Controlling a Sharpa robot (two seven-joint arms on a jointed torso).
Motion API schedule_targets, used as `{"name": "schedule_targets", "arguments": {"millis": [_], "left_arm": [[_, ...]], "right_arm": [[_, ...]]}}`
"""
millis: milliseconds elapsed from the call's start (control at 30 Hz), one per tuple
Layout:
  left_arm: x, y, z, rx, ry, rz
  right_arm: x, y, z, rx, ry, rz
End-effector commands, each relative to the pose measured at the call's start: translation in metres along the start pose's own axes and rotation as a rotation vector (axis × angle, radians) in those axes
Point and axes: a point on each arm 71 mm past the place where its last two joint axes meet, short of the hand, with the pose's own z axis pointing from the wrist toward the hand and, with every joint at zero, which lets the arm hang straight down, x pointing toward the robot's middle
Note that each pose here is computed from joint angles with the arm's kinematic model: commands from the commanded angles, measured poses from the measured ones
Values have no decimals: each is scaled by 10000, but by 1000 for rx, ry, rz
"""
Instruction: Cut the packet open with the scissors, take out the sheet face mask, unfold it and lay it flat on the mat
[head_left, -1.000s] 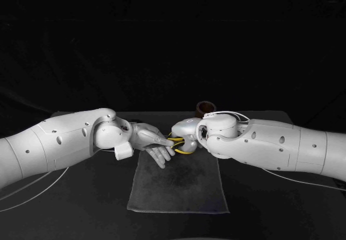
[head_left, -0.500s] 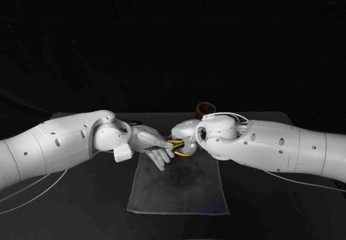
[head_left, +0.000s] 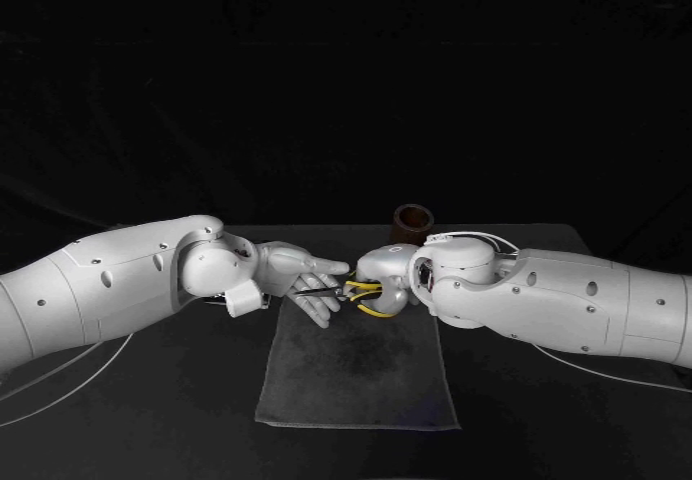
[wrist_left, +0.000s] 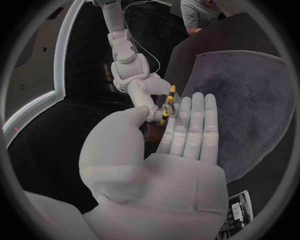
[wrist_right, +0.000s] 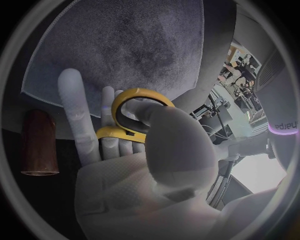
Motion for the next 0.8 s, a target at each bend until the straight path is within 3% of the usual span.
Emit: {"name": "schedule_targets", "arguments": {"millis": [33, 300, 500, 600, 633, 800], "left_arm": [[-88, 0, -37, 26, -81, -27], [-342, 110, -223, 48, -200, -67], [-610, 236, -467, 86, -325, -112], [-746, 283, -645, 180, -377, -166], [-812, 307, -746, 229, -410, -190], [-993, 410, -1072, 342, -517, -223]], "right_arm": [[-36, -7, -55, -24, -54, 91], [-23, -139, -217, -14, -89, 147], [-41, -249, -382, -17, -172, 234], [-36, -336, -473, -49, -194, 370], [-29, -384, -513, -66, -199, 450], [34, -512, -629, -107, -200, 702]]}}
